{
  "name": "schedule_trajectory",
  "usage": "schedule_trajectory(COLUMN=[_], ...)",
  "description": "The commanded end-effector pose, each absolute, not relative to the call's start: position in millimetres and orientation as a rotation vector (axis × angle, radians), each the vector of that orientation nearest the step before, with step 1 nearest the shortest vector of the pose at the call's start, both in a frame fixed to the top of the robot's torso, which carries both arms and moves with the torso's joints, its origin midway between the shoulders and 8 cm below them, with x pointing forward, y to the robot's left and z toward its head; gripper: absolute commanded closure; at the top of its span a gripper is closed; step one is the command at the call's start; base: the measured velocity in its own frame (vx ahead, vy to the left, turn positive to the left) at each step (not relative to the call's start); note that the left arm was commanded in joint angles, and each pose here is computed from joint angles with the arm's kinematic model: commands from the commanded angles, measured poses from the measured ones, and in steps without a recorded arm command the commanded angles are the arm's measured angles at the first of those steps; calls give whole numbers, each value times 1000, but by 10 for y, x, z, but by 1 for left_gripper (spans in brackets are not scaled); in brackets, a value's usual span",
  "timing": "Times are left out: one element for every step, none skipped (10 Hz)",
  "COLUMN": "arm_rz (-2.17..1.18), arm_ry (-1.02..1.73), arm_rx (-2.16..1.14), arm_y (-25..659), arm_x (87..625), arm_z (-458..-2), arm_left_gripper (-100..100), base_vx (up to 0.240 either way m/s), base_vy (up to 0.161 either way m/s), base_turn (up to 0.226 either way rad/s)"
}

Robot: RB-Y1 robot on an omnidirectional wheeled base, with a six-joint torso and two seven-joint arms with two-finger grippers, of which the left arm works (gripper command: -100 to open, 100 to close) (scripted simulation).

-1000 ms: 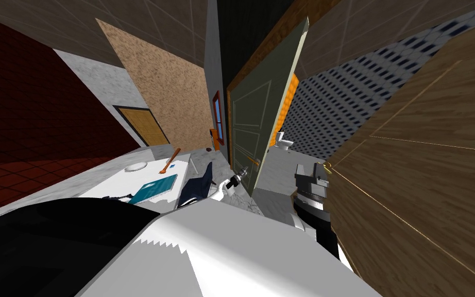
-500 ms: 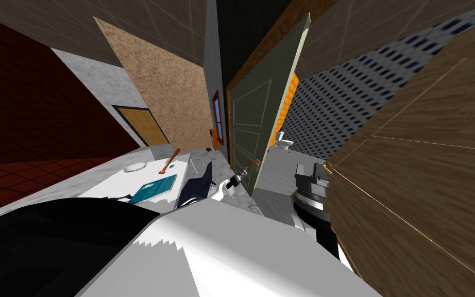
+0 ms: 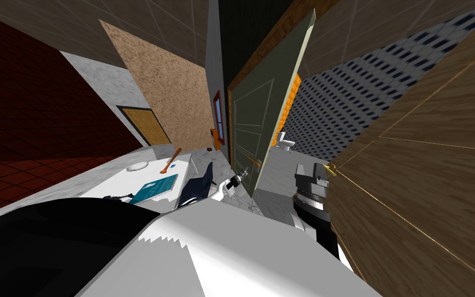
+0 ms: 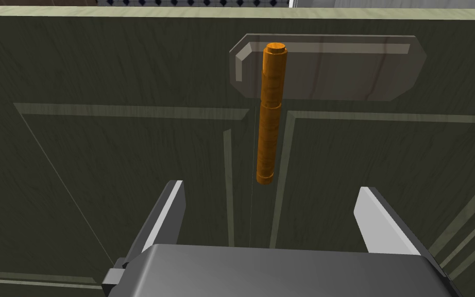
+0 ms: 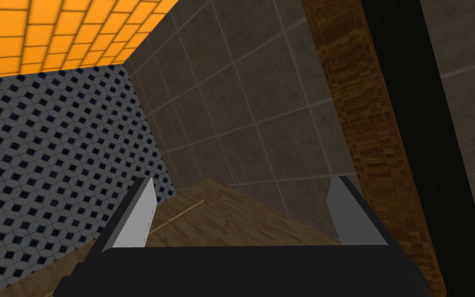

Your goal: Push the door open

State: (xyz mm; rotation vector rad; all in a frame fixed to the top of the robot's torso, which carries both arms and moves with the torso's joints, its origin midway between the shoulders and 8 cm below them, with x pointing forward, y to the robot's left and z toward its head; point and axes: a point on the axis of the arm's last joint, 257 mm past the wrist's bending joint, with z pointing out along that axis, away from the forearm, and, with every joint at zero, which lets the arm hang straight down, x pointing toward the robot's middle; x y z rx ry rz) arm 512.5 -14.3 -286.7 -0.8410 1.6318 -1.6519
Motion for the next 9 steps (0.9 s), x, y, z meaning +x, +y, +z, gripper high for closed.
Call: schedule_trajectory(arm_rz=[-1653,-1653,-1653,-1653,-1653,-1653,-1653,-1666,-1666], arm_ry=[1632,1632,1632,1632,1632,1632,1632,1650,1650], arm_rx=[-840,-840,-840,-840,-840,-840,-840,-826,-826], arm_y=[-146,-146,-146,-146,-146,-146,-146,-210,-210], arm_x=[5123,5123,5123,5123,5123,5123,5123,5069,5069], arm_z=[-2870,-2870,-2870,-2870,-2870,-2870,-2870,-2878,-2878], arm_left_gripper=[-100,-100,-100,-100,-100,-100,-100,-100,-100], base_vx=[19,9,10,11,-3,0,0,30,30], base_vy=[-5,4,9,-5,-6,0,0,17,21], base_turn=[-18,15,32,-19,-24,0,0,62,78])
